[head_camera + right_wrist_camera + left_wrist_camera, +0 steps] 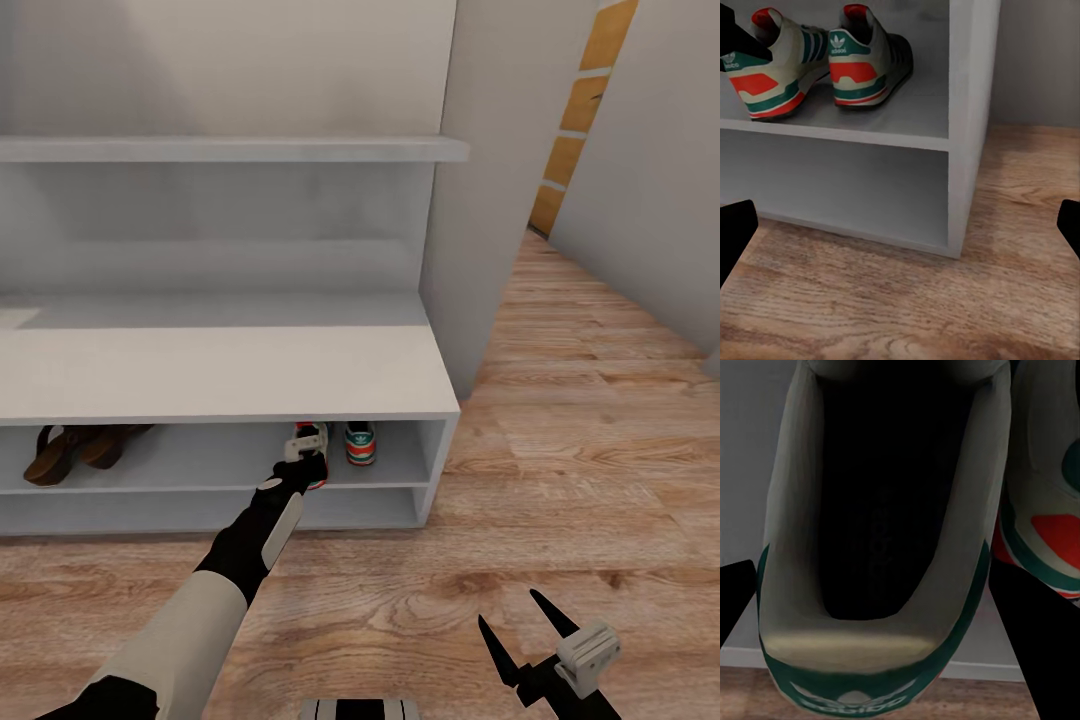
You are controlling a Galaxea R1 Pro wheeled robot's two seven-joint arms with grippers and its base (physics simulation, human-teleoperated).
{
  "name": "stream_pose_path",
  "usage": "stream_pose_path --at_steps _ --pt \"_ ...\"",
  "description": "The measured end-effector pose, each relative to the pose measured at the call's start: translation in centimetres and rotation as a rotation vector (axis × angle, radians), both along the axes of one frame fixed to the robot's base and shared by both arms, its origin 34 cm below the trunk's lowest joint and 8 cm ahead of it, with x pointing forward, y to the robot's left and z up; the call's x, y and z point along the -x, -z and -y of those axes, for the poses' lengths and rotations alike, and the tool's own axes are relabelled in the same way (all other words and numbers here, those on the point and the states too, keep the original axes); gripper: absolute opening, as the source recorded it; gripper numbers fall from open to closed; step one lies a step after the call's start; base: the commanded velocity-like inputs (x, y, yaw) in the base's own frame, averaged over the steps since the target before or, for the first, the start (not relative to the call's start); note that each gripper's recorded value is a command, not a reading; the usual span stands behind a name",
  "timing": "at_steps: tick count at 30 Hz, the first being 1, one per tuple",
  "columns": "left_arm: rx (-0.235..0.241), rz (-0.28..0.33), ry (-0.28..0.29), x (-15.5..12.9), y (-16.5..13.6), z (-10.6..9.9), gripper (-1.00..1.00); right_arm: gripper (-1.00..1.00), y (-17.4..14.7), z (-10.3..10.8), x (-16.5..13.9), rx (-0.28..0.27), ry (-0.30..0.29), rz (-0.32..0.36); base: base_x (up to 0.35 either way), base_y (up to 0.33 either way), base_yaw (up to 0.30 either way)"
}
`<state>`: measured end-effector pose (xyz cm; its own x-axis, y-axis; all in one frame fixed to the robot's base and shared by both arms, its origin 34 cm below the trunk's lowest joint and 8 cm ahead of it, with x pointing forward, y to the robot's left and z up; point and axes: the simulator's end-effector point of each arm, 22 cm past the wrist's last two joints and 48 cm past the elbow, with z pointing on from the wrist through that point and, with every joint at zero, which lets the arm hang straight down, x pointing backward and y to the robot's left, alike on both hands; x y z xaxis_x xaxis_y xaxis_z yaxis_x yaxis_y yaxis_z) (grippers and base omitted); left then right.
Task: Pick up the two gym shoes and the two sandals from the corridor floor and place them onto the hallstand (shoe rack) in the corridor, making sure they are on the rack and not on the floor. Arrange them so the two gym shoes are next to each other and the two sandals are next to each other.
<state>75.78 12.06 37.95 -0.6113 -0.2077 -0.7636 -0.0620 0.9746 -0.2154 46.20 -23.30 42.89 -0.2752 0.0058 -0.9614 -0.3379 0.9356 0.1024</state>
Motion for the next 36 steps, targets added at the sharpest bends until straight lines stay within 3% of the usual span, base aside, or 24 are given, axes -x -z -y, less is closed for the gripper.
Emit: stream_pose_path --at_steps 36 --pt "0.0 -0.001 -0.001 0.06 0.16 -0.04 -1.0 1.0 -0.01 -0.03 0.01 -0.001 -0.001 0.0 0.0 0.0 0.0"
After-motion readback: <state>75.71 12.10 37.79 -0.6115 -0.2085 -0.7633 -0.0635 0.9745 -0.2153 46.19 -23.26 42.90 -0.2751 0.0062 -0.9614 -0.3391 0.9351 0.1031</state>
